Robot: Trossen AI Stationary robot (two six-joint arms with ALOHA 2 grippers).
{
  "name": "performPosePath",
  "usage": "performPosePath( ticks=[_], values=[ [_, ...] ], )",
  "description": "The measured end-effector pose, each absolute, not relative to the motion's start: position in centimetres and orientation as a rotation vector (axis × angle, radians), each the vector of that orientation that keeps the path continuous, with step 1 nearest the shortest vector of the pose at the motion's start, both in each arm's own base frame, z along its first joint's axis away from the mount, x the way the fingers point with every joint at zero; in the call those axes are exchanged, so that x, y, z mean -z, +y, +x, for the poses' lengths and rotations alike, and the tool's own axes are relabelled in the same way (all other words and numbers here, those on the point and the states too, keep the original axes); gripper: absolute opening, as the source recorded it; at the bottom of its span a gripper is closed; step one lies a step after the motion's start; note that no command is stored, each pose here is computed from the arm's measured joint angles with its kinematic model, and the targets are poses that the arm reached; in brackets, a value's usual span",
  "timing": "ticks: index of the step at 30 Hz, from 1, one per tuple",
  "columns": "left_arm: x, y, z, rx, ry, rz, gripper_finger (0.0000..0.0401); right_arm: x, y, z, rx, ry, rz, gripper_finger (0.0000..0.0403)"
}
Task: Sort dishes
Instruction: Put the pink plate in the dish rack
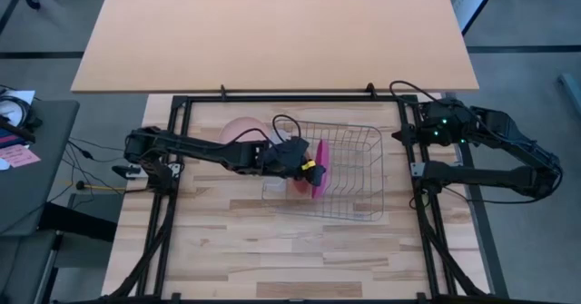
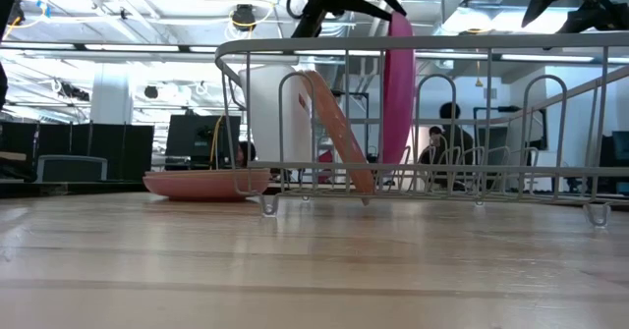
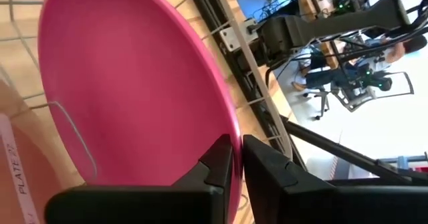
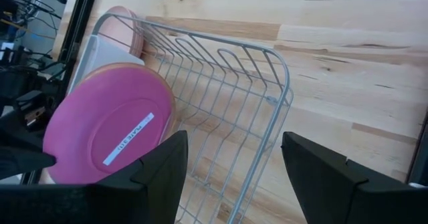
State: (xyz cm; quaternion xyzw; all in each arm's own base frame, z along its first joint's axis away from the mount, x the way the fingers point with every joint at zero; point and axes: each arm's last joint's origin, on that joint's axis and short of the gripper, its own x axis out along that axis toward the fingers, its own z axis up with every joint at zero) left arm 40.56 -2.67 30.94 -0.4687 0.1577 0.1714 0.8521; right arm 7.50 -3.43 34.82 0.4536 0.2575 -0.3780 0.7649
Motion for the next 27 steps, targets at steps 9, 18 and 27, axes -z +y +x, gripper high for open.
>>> performPosePath(
  ticks=[9, 18, 27],
  values=[
    [-29.2, -2.9, 41.7, -0.334, 0.379, -1.036, 0.0036, -34.8, -3.4, 7.4, 0.835, 0.562, 0.980, 0.0249],
    [-29.9, -2.6, 41.5, -0.335, 0.343, -1.007, 0.0036, -34.7, -3.4, 7.4, 0.838, 0.567, 0.979, 0.0249],
    [-30.3, -2.6, 41.4, -0.325, 0.329, -1.012, 0.0106, -34.7, -3.4, 7.3, 0.841, 0.575, 0.979, 0.0249]
  ],
)
